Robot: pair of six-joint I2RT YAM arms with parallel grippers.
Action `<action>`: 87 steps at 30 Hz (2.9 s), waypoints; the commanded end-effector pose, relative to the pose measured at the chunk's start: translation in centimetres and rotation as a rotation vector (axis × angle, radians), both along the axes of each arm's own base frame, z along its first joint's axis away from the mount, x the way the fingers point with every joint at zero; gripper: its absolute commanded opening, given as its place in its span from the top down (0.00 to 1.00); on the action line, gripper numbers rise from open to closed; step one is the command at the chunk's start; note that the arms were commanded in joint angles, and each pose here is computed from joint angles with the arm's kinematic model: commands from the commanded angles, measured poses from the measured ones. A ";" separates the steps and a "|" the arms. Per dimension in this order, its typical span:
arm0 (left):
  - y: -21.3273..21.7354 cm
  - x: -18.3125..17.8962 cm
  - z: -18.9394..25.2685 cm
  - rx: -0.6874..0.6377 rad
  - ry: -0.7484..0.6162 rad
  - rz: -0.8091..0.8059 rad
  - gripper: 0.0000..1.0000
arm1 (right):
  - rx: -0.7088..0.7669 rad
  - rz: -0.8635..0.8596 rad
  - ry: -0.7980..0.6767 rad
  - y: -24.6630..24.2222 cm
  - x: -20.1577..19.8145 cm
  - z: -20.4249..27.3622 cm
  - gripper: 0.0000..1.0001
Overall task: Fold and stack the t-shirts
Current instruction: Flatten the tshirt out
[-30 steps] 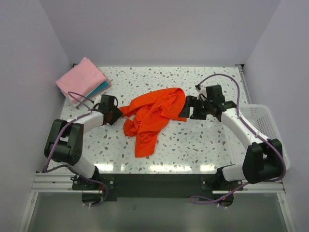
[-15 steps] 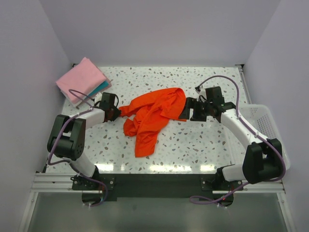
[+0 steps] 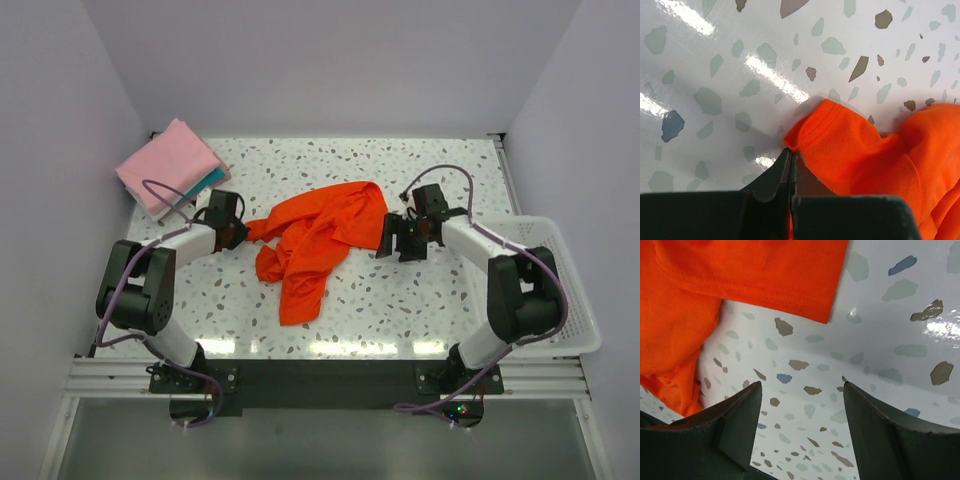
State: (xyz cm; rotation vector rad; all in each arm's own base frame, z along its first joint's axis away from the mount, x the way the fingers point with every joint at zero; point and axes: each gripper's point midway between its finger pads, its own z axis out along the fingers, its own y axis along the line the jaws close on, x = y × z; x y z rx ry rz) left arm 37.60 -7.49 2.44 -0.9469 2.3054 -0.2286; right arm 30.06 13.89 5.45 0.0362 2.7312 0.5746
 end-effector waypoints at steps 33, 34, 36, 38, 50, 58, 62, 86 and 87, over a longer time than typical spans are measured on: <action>3.5 4.3 15.2 0.198 -0.300 -0.075 1.00 | -0.117 -0.036 -0.028 0.5 7.9 -0.3 1.00; 3.8 4.7 16.3 0.211 -0.316 -0.072 1.00 | -0.126 -0.043 -0.051 0.2 8.4 0.8 1.00; 5.3 5.6 19.6 0.248 -0.364 -0.045 1.00 | -0.140 -0.093 -0.127 -1.1 10.4 4.5 1.00; 7.1 5.9 22.2 0.265 -0.407 -0.008 1.00 | -0.116 -0.158 -0.205 -3.1 12.6 8.7 1.00; 12.8 3.3 36.2 0.385 -0.669 0.110 1.00 | -0.085 -0.302 -0.499 -8.9 17.1 25.0 1.00; 12.6 1.3 41.7 0.389 -0.779 0.112 1.00 | -0.062 -0.315 -0.629 -9.0 16.7 31.1 1.00; 12.8 -1.1 46.3 0.406 -0.885 0.143 1.00 | -0.031 -0.332 -0.759 -9.2 14.4 36.1 1.00; 11.5 -15.8 65.4 0.631 -1.324 0.090 1.00 | 0.245 -0.352 -1.026 -6.8 3.1 46.8 1.00; 11.0 -15.1 65.5 0.623 -1.326 0.058 1.00 | 0.256 -0.349 -1.008 -6.4 2.8 46.2 1.00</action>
